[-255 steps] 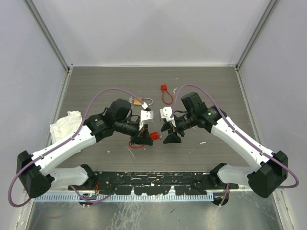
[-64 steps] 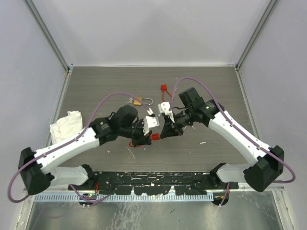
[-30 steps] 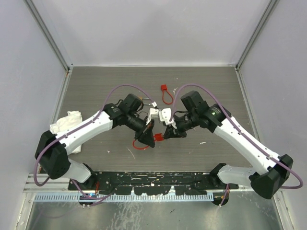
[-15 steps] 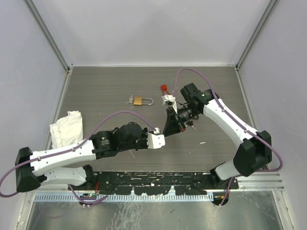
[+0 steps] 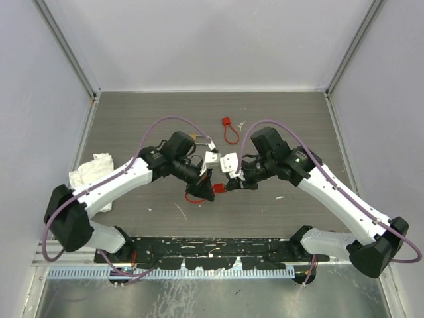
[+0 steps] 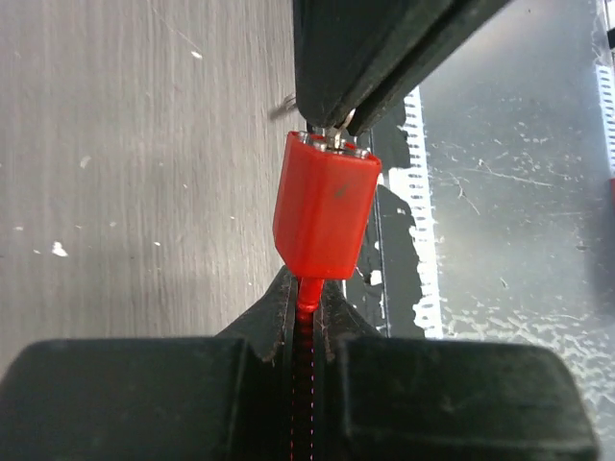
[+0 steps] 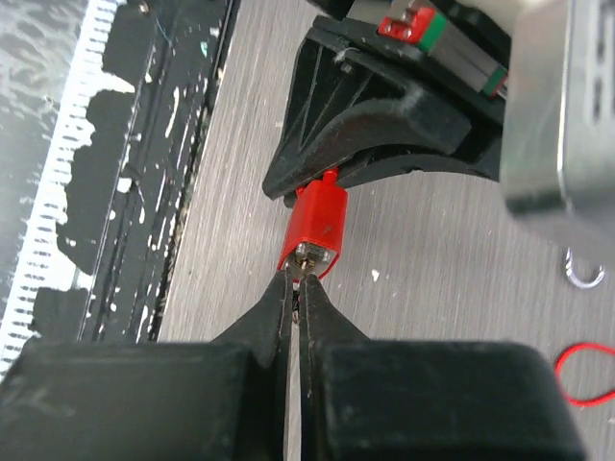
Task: Lock with the key
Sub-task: Lock the lock.
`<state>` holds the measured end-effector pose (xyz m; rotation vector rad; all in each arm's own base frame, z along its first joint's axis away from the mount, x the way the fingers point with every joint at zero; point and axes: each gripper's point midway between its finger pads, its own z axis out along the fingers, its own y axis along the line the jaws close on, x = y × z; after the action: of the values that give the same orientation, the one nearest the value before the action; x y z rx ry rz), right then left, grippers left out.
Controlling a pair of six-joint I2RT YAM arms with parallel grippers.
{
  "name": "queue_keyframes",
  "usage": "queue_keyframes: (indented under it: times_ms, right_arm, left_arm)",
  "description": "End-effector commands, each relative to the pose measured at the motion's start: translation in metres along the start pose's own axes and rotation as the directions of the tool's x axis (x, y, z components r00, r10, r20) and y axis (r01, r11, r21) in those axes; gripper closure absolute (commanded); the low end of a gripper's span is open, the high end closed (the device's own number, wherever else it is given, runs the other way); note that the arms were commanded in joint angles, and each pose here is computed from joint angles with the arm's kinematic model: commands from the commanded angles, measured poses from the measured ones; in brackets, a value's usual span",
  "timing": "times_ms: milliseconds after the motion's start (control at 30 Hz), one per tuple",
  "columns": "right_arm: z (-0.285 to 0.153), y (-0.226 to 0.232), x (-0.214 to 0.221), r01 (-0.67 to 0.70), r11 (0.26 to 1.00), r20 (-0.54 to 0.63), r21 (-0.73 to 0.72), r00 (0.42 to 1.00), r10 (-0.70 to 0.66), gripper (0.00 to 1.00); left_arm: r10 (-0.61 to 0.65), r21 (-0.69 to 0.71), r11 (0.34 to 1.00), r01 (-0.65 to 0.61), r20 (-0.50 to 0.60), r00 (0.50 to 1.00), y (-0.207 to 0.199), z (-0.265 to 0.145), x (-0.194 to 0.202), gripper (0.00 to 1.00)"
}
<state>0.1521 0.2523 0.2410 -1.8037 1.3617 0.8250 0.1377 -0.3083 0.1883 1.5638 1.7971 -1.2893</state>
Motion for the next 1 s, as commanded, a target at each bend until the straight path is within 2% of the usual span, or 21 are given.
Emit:
queue_keyframes:
  times_ms: [0, 33, 100, 167, 200, 233, 267, 333, 367, 467, 533, 600, 633, 700, 767, 833, 900, 967]
  right_arm:
    - [-0.009, -0.009, 0.01, -0.028, 0.998, -0.074, 0.06, 0.997, 0.032, 0.99]
    - [-0.008, -0.008, 0.008, -0.072, 0.996, -0.063, 0.051, 0.995, 0.075, 0.99]
    - [-0.008, -0.007, 0.005, -0.186, 0.982, -0.028, 0.015, 0.982, 0.186, 0.99]
    - [-0.011, -0.009, 0.006, -0.311, 0.95, 0.011, -0.023, 0.95, 0.311, 0.99]
    - [-0.013, -0.01, 0.008, -0.368, 0.929, 0.024, -0.045, 0.929, 0.369, 0.99]
    - [-0.014, -0.011, 0.011, -0.413, 0.908, 0.036, -0.069, 0.909, 0.416, 0.99]
    - [-0.014, -0.011, 0.013, -0.447, 0.889, 0.041, -0.098, 0.891, 0.452, 0.99]
    - [-0.011, -0.007, 0.015, -0.489, 0.857, 0.044, -0.16, 0.864, 0.501, 0.99]
    - [-0.01, -0.003, 0.014, -0.499, 0.845, 0.047, -0.191, 0.855, 0.516, 0.99]
    - [-0.01, 0.0, 0.009, -0.487, 0.844, 0.063, -0.226, 0.857, 0.511, 0.99]
    - [-0.012, -0.003, 0.01, -0.439, 0.879, 0.058, -0.185, 0.888, 0.455, 0.99]
    - [-0.014, -0.003, 0.01, -0.356, 0.925, 0.044, -0.133, 0.93, 0.364, 0.99]
    - [-0.014, -0.002, 0.009, -0.306, 0.946, 0.036, -0.108, 0.95, 0.311, 0.99]
    - [-0.015, 0.0, 0.005, -0.196, 0.978, 0.016, -0.063, 0.98, 0.198, 0.99]
    - [-0.014, 0.003, 0.002, -0.087, 0.996, -0.018, -0.029, 0.996, 0.086, 0.99]
    - [-0.014, 0.004, -0.001, 0.013, 1.0, -0.039, -0.004, 0.999, -0.013, 0.99]
    - [-0.014, 0.001, -0.004, 0.05, 0.998, -0.052, 0.025, 0.997, -0.048, 0.99]
    - [-0.014, -0.002, -0.003, 0.03, 0.999, -0.07, 0.023, 0.997, -0.028, 0.99]
  left_arm:
    - [-0.225, -0.035, 0.974, 0.223, -0.217, 0.95, -0.016, -0.007, 0.049, 1.0]
    - [-0.18, -0.142, 0.979, 0.149, -0.247, 0.952, 0.0, -0.008, 0.054, 1.0]
    - [-0.055, -0.355, 0.933, -0.055, -0.291, 0.955, 0.028, -0.017, 0.052, 1.0]
    - [0.088, -0.543, 0.803, -0.246, -0.301, 0.95, 0.045, -0.033, 0.035, 1.0]
    - [0.171, -0.582, 0.744, -0.329, -0.31, 0.935, 0.044, -0.036, 0.027, 1.0]
    - [0.234, -0.637, 0.672, -0.378, -0.301, 0.924, 0.045, -0.042, 0.018, 1.0]
    - [0.289, -0.66, 0.629, -0.41, -0.292, 0.912, 0.044, -0.046, 0.011, 1.0]
    - [0.325, -0.665, 0.609, -0.432, -0.288, 0.901, 0.042, -0.048, 0.013, 1.0]
    - [0.32, -0.651, 0.622, -0.435, -0.296, 0.9, 0.04, -0.046, 0.017, 1.0]
    - [0.308, -0.558, 0.708, -0.433, -0.307, 0.9, 0.027, -0.034, 0.031, 1.0]
    - [0.3, -0.445, 0.804, -0.395, -0.271, 0.915, 0.008, -0.02, 0.039, 1.0]
    - [0.244, -0.315, 0.903, -0.293, -0.187, 0.952, -0.01, -0.011, 0.041, 1.0]
    - [0.184, -0.26, 0.941, -0.215, -0.137, 0.973, -0.015, -0.01, 0.039, 1.0]
    - [0.044, -0.064, 0.997, -0.046, -0.03, 0.999, -0.034, -0.009, 0.032, 1.0]
    - [-0.121, 0.126, 0.985, 0.117, 0.027, 0.992, -0.047, -0.012, 0.022, 1.0]
    - [-0.255, 0.261, 0.932, 0.25, -0.013, 0.967, -0.053, -0.01, 0.021, 1.0]
    - [-0.334, 0.275, 0.895, 0.35, -0.105, 0.937, -0.05, -0.006, 0.026, 1.0]
    - [-0.329, 0.193, 0.913, 0.359, -0.17, 0.929, -0.038, -0.004, 0.038, 1.0]
